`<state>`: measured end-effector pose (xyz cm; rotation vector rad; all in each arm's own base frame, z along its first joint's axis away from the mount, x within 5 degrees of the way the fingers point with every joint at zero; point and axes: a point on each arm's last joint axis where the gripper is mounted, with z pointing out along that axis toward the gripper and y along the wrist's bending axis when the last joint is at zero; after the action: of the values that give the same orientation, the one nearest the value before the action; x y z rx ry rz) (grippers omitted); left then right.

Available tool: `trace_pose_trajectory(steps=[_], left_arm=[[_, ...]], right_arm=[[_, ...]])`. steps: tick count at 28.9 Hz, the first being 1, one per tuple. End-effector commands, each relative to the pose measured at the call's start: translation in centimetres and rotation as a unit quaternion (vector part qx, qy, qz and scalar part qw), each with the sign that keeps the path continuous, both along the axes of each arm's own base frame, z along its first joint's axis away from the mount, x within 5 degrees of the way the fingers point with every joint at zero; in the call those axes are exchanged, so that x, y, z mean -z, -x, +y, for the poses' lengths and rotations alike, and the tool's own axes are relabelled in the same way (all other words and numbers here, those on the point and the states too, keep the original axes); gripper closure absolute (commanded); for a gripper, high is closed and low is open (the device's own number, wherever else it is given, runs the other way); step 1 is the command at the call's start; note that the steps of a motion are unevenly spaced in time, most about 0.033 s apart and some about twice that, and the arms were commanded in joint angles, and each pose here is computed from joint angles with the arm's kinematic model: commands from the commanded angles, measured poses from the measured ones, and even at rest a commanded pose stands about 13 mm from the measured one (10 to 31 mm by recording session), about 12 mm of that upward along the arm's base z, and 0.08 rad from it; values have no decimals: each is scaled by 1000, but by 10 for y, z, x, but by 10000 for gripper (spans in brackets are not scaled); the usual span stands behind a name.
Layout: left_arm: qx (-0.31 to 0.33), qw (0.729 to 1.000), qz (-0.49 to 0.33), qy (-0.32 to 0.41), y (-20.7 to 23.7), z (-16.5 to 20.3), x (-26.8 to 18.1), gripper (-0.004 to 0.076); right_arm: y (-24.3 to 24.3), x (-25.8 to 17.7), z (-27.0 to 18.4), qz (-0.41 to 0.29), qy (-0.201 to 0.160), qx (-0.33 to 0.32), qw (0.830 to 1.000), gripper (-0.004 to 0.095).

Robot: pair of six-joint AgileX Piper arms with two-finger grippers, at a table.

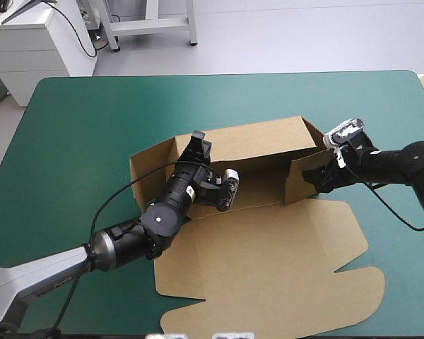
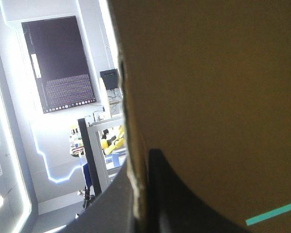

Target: Fold the box

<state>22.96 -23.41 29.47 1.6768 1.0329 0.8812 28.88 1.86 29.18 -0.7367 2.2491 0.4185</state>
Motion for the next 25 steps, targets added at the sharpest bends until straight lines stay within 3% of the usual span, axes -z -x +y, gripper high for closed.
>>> trace_pose_trajectory(steps=[1,5,11,15,25], left_arm=[[6,999,-51,-3,0,3,-21,731],[6,999,-51,-3,0,3,-21,731],[6,999,-51,-3,0,3,-21,731],[6,999,-51,-3,0,3,-21,731],[9,999,-52,-8,0,2,-21,731]], right_arm=[[6,-16,10,-39,-17,7,999,211],[13,-11,21,-83,-3,49,995,210],[13,2,34,-123,-10,109,986,212],[12,0,44,-152,-5,113,982,212],[9,-6,49,-176,-35,145,973,242]])
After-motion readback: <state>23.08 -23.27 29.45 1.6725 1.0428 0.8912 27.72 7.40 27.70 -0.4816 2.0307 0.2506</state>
